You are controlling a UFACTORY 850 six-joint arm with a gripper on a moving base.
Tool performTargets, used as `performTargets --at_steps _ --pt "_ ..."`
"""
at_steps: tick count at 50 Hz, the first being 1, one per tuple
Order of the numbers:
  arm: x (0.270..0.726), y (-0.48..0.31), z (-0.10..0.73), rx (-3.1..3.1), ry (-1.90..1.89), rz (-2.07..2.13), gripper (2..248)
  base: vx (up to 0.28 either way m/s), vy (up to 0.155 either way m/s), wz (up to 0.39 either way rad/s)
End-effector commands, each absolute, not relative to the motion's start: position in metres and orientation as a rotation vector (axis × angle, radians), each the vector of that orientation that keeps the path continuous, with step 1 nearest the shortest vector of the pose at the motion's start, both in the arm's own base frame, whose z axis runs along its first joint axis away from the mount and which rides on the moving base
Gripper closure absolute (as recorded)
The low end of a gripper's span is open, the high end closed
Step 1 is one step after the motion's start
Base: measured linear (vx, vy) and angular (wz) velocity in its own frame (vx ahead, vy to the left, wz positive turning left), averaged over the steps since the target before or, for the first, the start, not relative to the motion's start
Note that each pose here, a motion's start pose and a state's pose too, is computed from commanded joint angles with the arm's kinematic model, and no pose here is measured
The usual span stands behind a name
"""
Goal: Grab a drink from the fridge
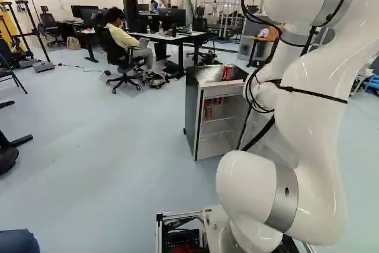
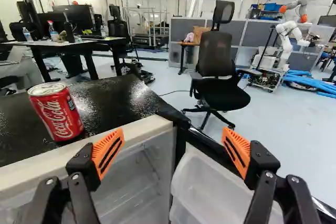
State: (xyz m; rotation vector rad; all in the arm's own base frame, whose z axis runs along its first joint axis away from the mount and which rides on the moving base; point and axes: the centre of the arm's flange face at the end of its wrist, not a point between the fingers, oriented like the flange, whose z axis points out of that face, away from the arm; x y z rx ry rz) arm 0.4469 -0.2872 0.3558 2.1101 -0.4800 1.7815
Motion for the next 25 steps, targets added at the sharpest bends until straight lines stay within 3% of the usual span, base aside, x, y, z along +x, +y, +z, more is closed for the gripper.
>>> performTargets --at_steps 25 --pt "0.439 -0.327 0.354 2.059 -0.542 1.751 3 0.000 0.000 0.000"
